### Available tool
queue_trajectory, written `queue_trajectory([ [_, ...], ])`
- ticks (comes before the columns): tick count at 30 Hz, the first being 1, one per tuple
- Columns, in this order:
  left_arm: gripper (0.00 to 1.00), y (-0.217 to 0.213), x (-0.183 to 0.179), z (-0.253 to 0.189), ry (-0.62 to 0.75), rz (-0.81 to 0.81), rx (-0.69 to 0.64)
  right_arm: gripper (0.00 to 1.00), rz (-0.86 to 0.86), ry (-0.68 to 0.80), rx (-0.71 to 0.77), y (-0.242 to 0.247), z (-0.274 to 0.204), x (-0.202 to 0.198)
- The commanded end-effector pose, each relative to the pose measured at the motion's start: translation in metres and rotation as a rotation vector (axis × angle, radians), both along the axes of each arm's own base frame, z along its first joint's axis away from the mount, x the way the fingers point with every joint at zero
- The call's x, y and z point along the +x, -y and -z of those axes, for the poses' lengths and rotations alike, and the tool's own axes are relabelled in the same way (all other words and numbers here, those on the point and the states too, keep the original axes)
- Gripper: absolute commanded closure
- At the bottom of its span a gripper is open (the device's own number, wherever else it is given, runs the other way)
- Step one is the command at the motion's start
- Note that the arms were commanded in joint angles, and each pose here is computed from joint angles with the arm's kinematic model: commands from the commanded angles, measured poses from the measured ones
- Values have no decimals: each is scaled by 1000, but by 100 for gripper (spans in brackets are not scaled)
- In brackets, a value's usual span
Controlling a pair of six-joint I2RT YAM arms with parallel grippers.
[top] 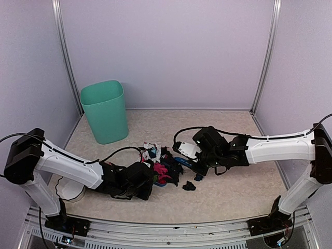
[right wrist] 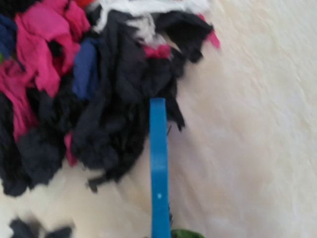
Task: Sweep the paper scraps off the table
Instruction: Sweep the paper scraps into the dustpan, then dump the paper scraps in the dustpan into the trash bin.
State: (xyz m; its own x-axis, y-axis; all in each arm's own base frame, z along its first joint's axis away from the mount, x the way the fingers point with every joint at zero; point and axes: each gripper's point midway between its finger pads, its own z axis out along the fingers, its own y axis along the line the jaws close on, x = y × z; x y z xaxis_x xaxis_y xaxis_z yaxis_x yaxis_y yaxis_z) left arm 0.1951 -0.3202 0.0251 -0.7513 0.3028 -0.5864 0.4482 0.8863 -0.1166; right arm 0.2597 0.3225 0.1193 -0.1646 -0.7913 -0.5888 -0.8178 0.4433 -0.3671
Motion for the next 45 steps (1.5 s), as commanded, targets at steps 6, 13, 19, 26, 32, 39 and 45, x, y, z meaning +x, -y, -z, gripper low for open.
queue_trajectory([
  [6, 100, 4, 2, -2, 66, 13, -11, 100, 170, 61, 39, 49, -33, 10],
  [13, 100, 10, 9, -20, 116, 1, -46, 100, 318, 58, 95, 87, -44, 21],
  [19, 100, 13, 15, -45, 159, -13, -72, 100, 415, 65, 164, 109, -55, 28],
  [26, 100, 10, 22, -70, 191, -23, -67, 100, 471, 76, 209, 122, -63, 30],
  [32, 100, 6, 29, -95, 211, -38, -80, 100, 506, 80, 214, 128, -63, 33],
  [39, 100, -3, 41, -128, 234, -60, -93, 100, 512, 78, 227, 130, -63, 34],
  [45, 100, -15, 55, -159, 234, -84, -100, 100, 507, 83, 227, 128, -66, 36],
])
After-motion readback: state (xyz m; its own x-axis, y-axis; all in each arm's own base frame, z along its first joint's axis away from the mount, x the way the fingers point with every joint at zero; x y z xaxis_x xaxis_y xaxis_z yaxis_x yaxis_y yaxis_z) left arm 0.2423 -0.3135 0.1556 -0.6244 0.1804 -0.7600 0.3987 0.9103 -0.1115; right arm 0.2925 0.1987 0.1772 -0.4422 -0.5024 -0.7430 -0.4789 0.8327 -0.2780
